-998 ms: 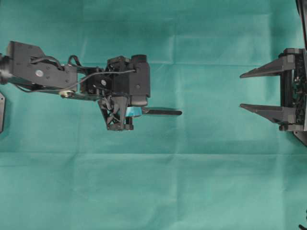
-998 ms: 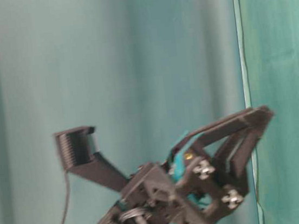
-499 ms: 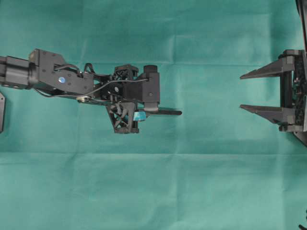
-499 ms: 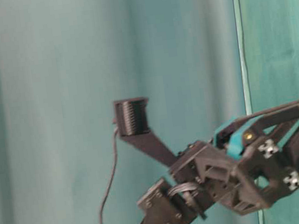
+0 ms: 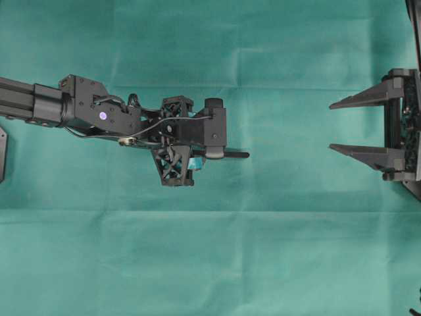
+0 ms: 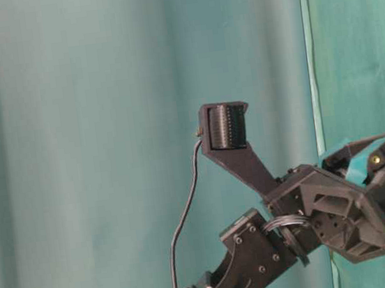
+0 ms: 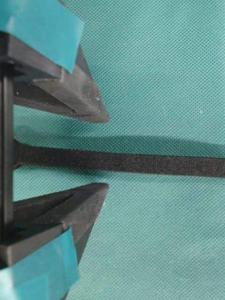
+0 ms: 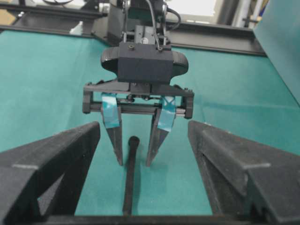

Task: Peel off the Velcro with your right arm.
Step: 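Close the left gripper on the strap's left end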

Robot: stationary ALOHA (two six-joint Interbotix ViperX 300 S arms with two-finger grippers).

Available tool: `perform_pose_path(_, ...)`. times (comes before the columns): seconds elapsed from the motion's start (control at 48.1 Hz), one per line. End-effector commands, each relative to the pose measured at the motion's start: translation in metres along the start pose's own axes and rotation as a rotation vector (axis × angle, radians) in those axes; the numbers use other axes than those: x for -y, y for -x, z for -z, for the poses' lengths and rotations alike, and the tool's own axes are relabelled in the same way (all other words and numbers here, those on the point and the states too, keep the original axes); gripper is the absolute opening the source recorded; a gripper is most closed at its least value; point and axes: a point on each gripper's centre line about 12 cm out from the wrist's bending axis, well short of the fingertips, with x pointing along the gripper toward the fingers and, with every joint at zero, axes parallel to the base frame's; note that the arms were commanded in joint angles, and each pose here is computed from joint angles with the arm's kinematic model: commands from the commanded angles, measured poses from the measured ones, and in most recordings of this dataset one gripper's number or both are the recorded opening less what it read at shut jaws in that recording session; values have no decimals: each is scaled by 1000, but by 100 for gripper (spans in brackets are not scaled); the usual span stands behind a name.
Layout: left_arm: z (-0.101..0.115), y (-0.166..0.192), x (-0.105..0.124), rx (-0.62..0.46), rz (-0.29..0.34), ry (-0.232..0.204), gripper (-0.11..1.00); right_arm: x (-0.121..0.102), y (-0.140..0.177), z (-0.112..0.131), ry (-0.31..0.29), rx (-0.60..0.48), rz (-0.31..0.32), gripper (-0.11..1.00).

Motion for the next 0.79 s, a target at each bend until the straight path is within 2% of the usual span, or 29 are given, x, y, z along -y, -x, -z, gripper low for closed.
perform_pose_path(0.0, -13, 5, -1, 43, -2, 0, 53, 0, -2, -5, 0, 18, 0, 50)
perform_pose_path(0.333, -11, 3, -1, 44, -3, 1, 52, 0, -2, -5, 0, 17, 0, 50)
perform_pose_path(0.499, -14, 4, -1, 52, -3, 3, 49, 0, -1, -4, 0, 15, 0, 50)
perform_pose_path(0.644, -16, 7, -1, 60, -3, 3, 37, 0, -1, -4, 0, 15, 2, 50)
perform_pose_path(0.769, -18, 10, -1, 69, -4, 0, 14, 0, -1, -2, 0, 9, 1, 50)
